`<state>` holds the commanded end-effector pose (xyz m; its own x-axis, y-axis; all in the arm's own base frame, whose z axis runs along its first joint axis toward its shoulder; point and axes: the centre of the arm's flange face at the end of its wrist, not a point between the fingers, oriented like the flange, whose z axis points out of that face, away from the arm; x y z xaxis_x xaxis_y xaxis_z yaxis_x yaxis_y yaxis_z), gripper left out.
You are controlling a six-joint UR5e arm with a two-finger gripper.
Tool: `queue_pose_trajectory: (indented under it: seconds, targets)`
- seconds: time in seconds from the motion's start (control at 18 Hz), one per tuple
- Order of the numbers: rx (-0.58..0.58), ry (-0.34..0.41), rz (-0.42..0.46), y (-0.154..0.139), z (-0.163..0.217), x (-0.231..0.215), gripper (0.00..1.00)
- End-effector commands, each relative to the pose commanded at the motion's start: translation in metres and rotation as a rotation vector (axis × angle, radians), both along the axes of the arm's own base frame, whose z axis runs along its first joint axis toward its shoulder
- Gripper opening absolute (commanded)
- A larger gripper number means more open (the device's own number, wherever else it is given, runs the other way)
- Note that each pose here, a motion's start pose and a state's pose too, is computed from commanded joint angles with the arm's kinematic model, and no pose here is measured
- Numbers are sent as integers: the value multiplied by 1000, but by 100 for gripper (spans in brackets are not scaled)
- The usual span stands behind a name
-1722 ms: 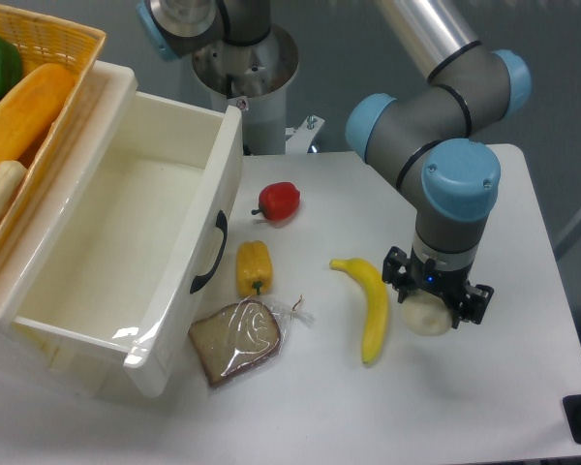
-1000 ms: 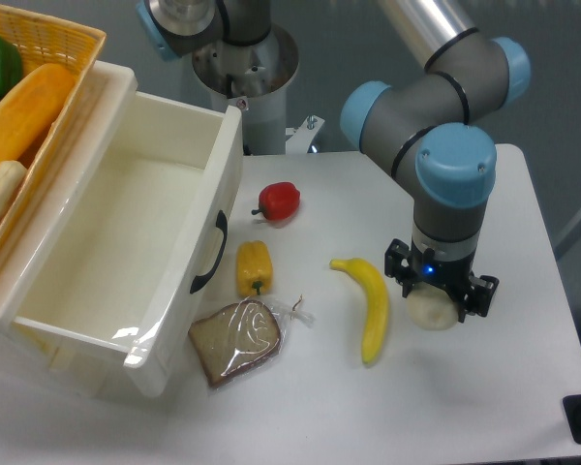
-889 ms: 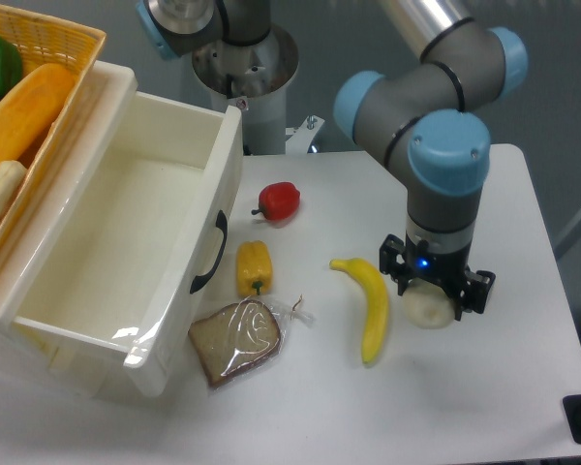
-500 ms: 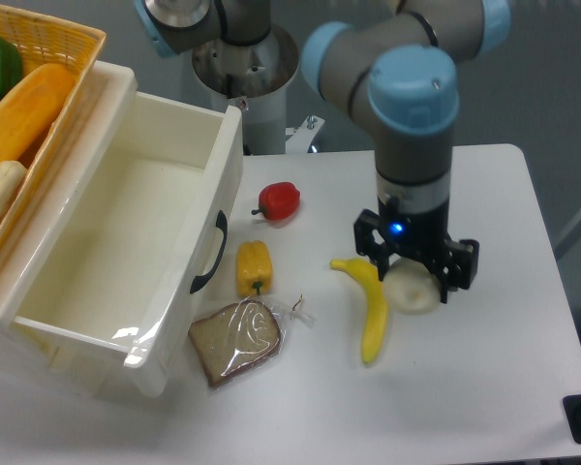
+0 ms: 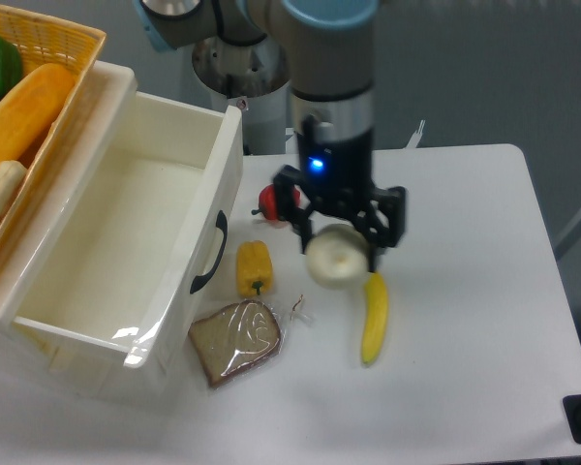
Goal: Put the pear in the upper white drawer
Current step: 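Carry the pear over the open white drawer, then lower the pear into the drawer and open the gripper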
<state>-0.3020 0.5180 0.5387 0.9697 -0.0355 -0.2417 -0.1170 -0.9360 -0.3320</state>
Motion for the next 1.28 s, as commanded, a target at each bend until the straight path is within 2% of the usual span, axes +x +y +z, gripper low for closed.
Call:
queue_pose_trajectory:
  seconds: [0.22, 0.33, 0.56, 0.67, 1.28]
  targets:
    - [31, -126, -46, 7, 6, 48, 23]
    - [29, -154, -60, 4, 9, 62, 23]
    - [-2, -214, -107, 10, -16, 88, 24]
    - [-19, -228, -112, 10, -28, 92, 24]
    - [-94, -216, -336, 33, -63, 135, 27]
